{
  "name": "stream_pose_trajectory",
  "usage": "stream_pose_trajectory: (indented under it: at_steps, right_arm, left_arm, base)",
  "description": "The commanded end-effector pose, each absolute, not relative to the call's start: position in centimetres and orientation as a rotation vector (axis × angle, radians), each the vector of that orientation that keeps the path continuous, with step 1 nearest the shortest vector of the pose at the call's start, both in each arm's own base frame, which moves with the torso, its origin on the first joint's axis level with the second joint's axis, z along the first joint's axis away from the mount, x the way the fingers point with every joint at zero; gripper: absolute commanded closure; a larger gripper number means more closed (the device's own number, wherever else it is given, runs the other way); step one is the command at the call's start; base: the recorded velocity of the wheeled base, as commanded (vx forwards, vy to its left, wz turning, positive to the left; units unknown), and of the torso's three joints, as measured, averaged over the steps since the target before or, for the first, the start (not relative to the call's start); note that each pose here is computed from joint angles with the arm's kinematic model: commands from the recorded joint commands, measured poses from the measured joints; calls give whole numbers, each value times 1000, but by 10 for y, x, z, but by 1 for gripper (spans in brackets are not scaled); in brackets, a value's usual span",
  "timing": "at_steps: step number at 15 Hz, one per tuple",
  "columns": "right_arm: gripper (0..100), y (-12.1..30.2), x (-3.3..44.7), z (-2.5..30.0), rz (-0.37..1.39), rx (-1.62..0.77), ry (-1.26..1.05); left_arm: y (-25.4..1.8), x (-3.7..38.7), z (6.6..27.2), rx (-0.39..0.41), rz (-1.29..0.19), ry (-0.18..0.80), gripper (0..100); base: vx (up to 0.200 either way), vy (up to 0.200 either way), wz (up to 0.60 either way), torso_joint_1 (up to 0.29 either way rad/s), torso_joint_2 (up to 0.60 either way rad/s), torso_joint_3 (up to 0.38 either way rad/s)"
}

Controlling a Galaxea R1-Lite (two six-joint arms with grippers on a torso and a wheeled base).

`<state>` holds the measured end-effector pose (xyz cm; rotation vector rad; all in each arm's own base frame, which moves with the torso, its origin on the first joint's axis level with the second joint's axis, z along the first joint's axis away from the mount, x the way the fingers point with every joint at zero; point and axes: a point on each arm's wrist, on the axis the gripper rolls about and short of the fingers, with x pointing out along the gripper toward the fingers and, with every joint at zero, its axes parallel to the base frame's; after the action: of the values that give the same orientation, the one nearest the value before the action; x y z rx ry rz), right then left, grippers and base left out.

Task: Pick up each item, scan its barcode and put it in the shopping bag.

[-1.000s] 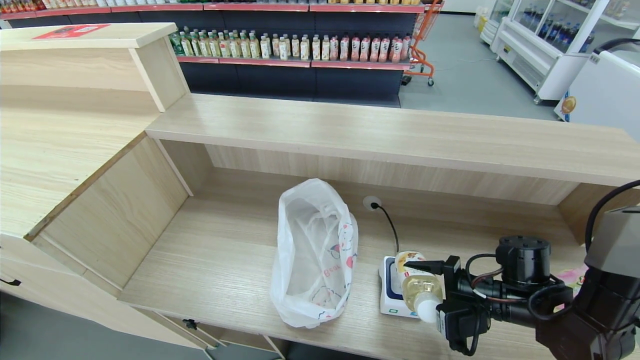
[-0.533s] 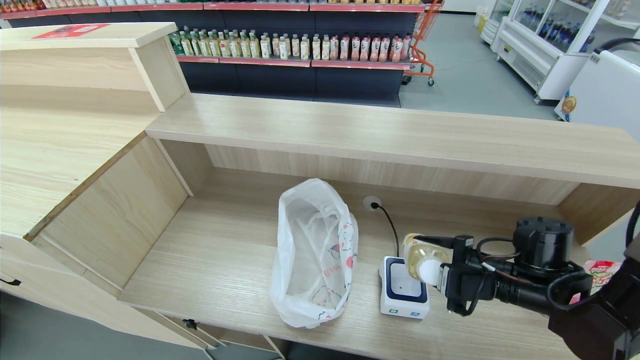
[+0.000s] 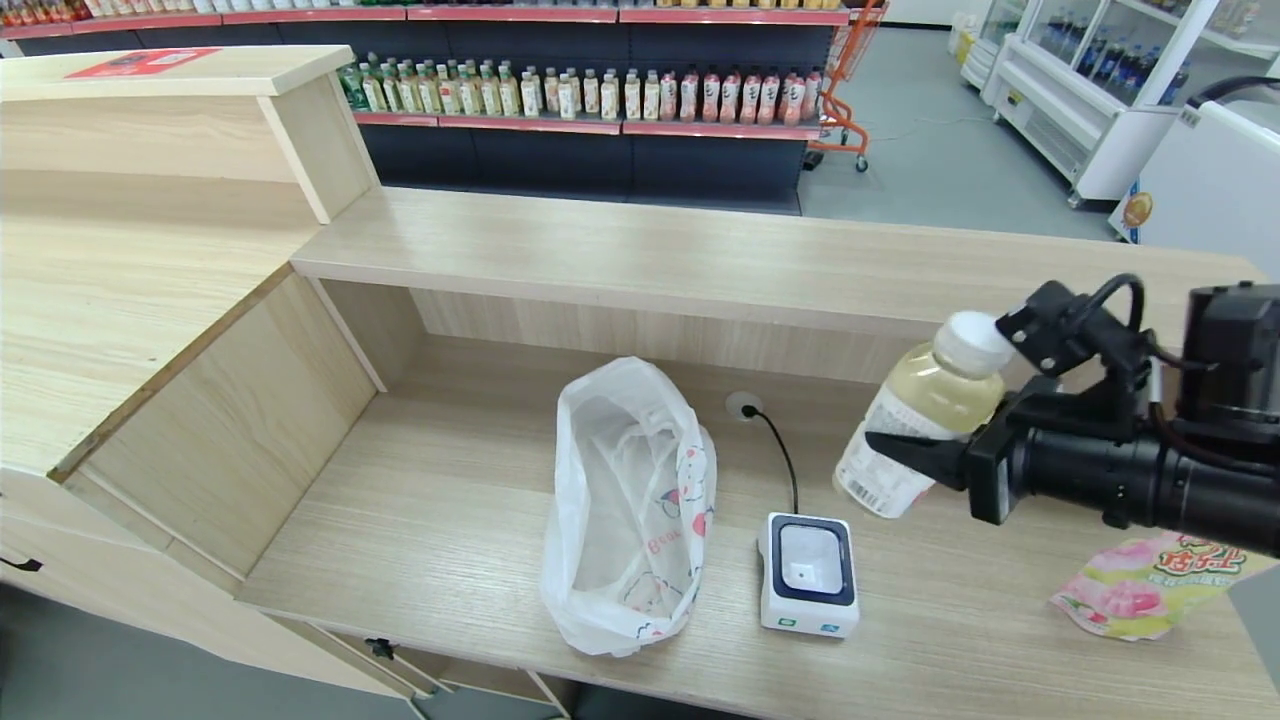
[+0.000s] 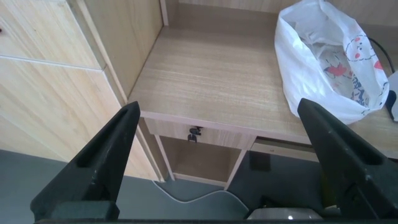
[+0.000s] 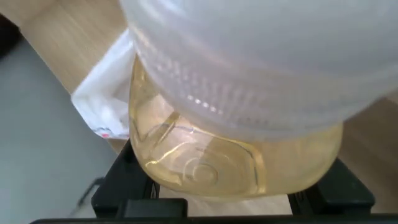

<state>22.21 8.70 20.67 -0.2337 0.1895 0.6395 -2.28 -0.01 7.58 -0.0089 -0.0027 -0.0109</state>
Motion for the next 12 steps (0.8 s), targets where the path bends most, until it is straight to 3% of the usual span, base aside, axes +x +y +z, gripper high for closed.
stream_pose_trajectory:
  at_steps: [1,9,12]
  right_arm:
    - [100,80,201,229,626,-138,126]
    - [100,90,226,174,669,-37,265]
    - [100,92,260,149,705,-22,221]
  left_arm:
    - [0,-23,76,-9,-11,-1,0]
    - [0,-23,76,-2,-11,-3,0]
    - [0,-23,76,-3,-11,-3,0]
  base:
    - [0,200,0,-7,-2,-7]
    - [0,200,0,5,5,2]
    - [0,0,0,0,0,0]
